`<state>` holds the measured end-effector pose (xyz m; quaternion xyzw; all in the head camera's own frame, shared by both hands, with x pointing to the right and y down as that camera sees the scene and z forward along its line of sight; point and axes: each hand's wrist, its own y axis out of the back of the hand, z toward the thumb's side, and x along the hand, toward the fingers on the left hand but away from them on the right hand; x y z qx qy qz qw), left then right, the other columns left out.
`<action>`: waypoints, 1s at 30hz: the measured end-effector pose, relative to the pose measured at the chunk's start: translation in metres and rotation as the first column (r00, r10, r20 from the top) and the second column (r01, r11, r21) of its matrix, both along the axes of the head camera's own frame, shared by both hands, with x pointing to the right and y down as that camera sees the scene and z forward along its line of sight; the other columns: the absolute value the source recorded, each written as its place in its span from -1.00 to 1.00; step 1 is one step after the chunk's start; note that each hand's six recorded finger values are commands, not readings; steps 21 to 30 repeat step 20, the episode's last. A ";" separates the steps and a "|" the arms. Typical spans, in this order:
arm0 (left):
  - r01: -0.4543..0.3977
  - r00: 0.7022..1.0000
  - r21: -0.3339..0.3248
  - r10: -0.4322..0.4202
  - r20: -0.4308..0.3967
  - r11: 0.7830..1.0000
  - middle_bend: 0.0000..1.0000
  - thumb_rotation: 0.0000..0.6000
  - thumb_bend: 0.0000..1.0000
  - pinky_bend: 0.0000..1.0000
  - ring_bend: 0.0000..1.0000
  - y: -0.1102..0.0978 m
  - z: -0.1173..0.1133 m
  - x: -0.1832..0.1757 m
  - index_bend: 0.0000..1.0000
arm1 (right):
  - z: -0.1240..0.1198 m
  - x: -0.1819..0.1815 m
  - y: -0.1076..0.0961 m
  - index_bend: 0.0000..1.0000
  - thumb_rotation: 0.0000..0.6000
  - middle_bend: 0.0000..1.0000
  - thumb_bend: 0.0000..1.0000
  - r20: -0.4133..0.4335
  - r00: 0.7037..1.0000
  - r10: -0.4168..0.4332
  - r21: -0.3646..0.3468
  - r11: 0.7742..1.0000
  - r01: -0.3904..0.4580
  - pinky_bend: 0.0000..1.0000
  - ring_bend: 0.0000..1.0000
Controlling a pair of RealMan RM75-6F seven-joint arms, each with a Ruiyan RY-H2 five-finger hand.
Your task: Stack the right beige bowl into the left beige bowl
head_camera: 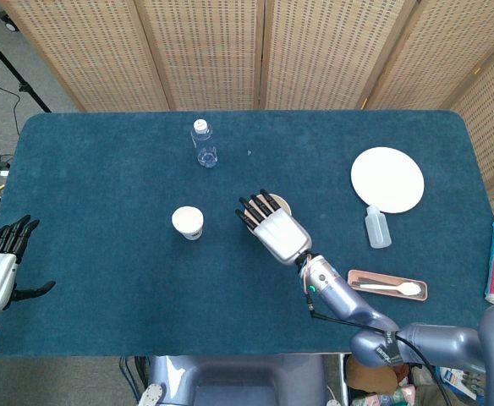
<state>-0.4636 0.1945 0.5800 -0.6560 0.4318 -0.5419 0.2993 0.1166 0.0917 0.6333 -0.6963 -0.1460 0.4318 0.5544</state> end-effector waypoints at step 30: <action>-0.040 0.998 0.040 0.038 0.052 0.998 -1.00 1.00 -1.00 -1.00 -1.00 0.008 -0.007 0.005 -1.00 | -0.038 0.278 0.040 -1.00 1.00 -1.00 -1.00 0.050 0.877 0.477 0.192 0.857 -0.477 -1.00 -1.00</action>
